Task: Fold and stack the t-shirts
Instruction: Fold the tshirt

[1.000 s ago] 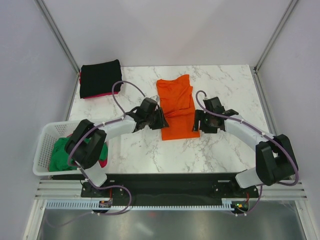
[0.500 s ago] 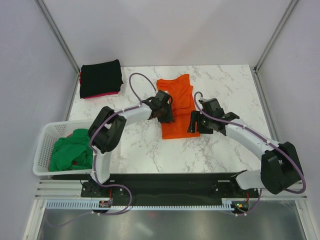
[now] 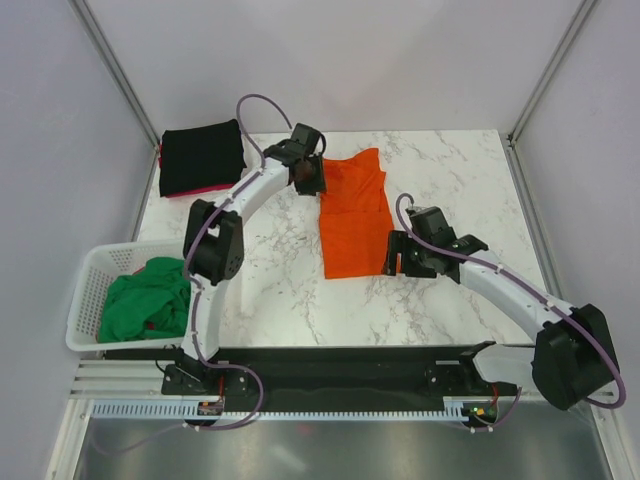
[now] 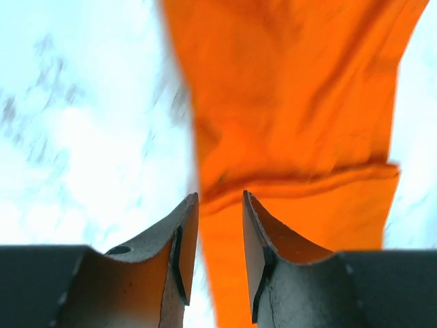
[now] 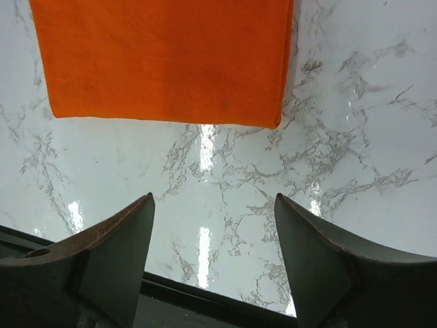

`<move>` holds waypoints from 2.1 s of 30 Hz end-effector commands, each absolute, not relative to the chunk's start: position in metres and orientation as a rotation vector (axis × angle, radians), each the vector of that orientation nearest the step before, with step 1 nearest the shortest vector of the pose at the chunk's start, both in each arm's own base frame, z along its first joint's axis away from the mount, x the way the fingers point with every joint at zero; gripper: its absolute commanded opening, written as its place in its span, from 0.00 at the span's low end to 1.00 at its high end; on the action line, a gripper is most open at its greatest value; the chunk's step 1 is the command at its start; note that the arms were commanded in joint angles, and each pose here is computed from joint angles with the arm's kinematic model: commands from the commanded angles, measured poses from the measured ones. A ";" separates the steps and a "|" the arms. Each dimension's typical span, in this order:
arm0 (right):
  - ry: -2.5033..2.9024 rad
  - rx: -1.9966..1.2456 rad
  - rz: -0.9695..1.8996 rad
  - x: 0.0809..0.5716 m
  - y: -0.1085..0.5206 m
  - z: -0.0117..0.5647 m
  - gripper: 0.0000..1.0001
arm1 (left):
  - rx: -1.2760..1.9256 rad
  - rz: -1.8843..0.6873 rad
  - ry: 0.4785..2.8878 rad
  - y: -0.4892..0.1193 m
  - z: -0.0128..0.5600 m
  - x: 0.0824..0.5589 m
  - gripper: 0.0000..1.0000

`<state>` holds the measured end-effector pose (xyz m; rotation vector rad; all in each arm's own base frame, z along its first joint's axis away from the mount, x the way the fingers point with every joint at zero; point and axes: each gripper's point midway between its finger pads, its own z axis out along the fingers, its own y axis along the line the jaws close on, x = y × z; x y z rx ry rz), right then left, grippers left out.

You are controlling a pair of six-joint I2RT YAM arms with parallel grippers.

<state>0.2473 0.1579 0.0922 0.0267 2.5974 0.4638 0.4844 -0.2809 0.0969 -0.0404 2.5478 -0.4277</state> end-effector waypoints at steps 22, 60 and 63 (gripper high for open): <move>2.636 0.243 0.675 0.286 0.147 0.004 0.54 | -0.072 -0.862 2.445 -0.282 0.091 0.275 0.42; 2.737 0.347 0.626 0.242 0.130 -0.022 0.27 | -0.205 -0.826 2.501 -0.285 0.015 0.269 0.37; 2.738 0.346 0.631 0.241 0.131 -0.022 0.18 | -0.203 -0.825 2.494 -0.289 0.016 0.270 0.18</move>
